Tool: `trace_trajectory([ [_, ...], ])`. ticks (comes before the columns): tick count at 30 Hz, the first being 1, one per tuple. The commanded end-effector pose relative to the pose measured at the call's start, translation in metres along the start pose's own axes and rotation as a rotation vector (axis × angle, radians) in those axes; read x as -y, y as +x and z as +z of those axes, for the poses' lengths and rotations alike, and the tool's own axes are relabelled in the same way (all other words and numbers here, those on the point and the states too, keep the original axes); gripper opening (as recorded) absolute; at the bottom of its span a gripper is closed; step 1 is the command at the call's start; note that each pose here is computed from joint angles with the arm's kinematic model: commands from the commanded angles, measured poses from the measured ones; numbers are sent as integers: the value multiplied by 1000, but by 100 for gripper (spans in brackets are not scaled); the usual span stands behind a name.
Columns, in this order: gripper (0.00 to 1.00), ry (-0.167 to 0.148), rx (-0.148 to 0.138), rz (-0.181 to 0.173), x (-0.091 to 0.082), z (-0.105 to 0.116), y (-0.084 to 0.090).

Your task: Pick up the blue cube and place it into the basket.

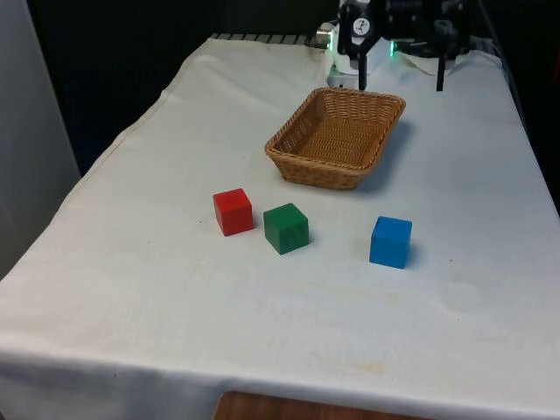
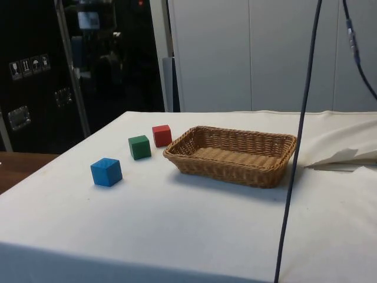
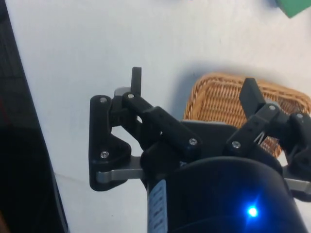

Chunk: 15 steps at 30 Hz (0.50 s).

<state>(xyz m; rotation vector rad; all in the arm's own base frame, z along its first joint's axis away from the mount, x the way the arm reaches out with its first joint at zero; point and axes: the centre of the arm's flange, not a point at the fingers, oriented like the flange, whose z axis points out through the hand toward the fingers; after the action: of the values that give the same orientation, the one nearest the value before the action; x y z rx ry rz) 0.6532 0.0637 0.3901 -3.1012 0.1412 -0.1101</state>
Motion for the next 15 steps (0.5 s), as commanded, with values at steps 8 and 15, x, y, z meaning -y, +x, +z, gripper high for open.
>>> trace_trajectory([
  [8,100,0,-10,18,12,27,8],
  [15,100,-24,-9,29,29,57,17],
])
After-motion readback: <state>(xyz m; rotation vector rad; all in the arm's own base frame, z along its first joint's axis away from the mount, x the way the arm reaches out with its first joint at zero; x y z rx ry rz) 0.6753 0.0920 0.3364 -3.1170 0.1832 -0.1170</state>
